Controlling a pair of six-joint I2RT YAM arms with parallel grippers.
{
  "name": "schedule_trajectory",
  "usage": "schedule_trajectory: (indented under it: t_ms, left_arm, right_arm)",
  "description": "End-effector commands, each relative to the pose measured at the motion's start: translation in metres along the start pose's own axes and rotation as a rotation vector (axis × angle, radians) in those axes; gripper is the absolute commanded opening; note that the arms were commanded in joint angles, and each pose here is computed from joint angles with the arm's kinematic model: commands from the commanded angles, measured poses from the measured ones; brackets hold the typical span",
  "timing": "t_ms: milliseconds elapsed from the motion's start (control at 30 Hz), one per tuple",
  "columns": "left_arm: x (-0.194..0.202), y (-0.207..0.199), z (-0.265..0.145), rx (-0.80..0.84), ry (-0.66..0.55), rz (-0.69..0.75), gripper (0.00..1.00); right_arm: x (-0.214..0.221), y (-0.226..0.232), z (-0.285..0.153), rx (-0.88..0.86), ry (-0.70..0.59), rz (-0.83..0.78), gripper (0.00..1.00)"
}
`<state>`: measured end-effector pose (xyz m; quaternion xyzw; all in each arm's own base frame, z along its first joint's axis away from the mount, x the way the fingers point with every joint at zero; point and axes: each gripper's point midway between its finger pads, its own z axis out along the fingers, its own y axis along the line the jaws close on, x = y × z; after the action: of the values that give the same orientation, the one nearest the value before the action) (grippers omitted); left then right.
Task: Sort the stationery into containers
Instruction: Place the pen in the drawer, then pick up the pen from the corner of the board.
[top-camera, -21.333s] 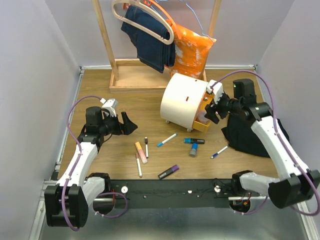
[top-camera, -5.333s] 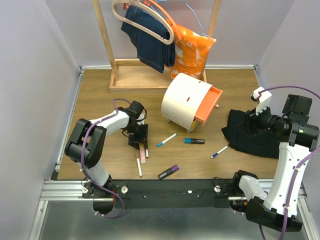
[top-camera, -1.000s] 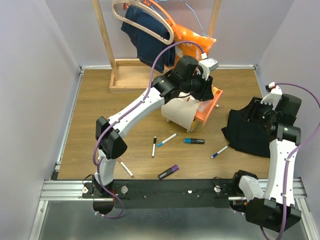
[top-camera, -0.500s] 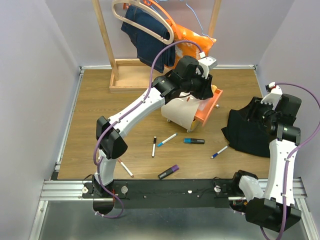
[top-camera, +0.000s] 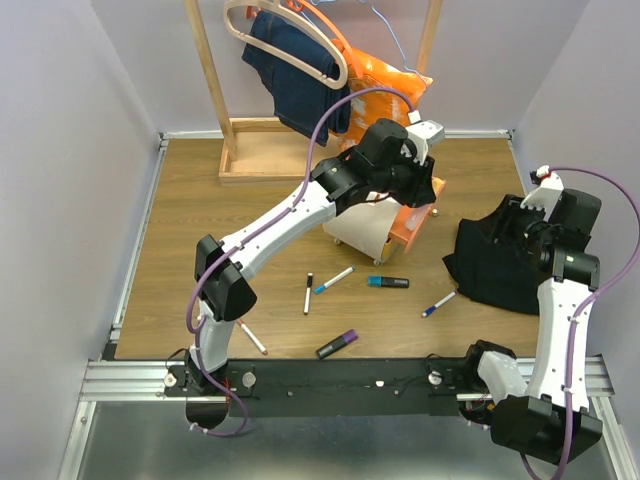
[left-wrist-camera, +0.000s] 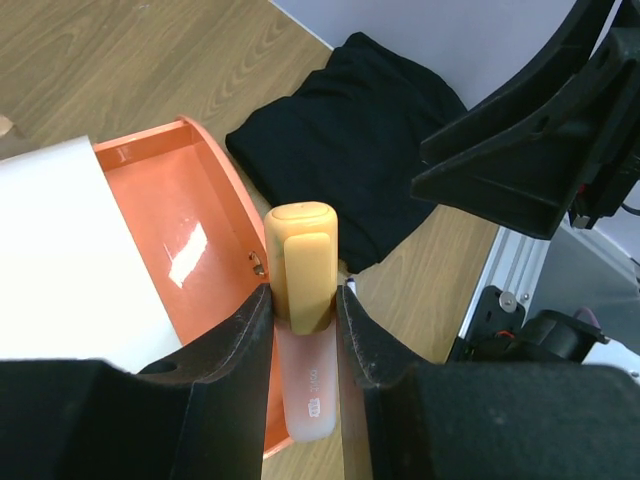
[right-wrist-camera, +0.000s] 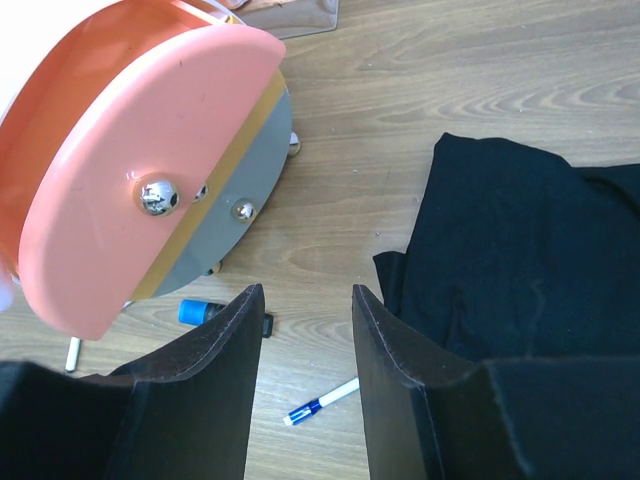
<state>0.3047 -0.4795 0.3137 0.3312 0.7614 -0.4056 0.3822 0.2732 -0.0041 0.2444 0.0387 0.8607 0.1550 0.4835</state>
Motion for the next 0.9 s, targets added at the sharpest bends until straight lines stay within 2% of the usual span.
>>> schedule_trajectory:
  t_ms: [0, 167, 200, 300, 400, 533, 633, 667, 733, 767, 800, 867]
  left_arm:
    - [-0.019, 0.009, -0.007, -0.071, -0.062, 0.048, 0.00]
    - [-0.021, 0.022, -0.002, -0.112, -0.067, 0.059, 0.00]
    - [-0.020, 0.025, -0.001, -0.122, -0.066, 0.060, 0.07]
    - [-0.018, 0.029, 0.002, -0.136, -0.060, 0.065, 0.51]
    - [-0.021, 0.030, 0.001, -0.140, -0.065, 0.086, 0.72]
    - [-0.032, 0.018, -0.012, -0.110, -0.089, 0.121, 0.80]
    - [-0.046, 0.008, -0.040, -0.113, -0.115, 0.174, 0.82]
    - [-0.058, -0.001, -0.063, -0.116, -0.151, 0.200, 0.82]
    - [-0.048, 0.010, -0.084, -0.181, -0.125, 0.216, 0.83]
    - [-0.056, 0.002, -0.115, -0.189, -0.162, 0.230, 0.84]
    - [-0.028, 0.015, -0.117, -0.215, -0.091, 0.220, 0.84]
    - [-0.017, 0.020, -0.156, -0.236, -0.096, 0.240, 0.83]
  right_arm:
    - [-0.001, -0.003, 0.001, 0.014, -0.019, -0.009, 0.48]
    - [-0.001, -0.003, 0.002, 0.014, -0.019, -0.007, 0.48]
    - [-0.001, -0.003, 0.002, 0.014, -0.019, -0.007, 0.48]
    - [0.001, -0.004, 0.003, 0.012, -0.013, -0.004, 0.49]
    - [0.000, -0.003, 0.003, 0.012, -0.016, -0.006, 0.49]
    - [-0.002, -0.003, 0.002, 0.011, -0.020, -0.008, 0.49]
    - [-0.002, 0.001, 0.000, -0.007, -0.013, -0.024, 0.49]
    - [-0.003, 0.011, -0.004, -0.051, -0.007, -0.027, 0.49]
    - [-0.004, 0.019, -0.009, -0.105, -0.008, -0.116, 0.50]
    - [-0.001, 0.026, -0.012, -0.140, -0.002, -0.130, 0.51]
    - [-0.002, 0.028, -0.015, -0.148, -0.010, -0.162, 0.52]
    - [0.002, 0.028, -0.017, -0.154, 0.004, -0.178, 0.53]
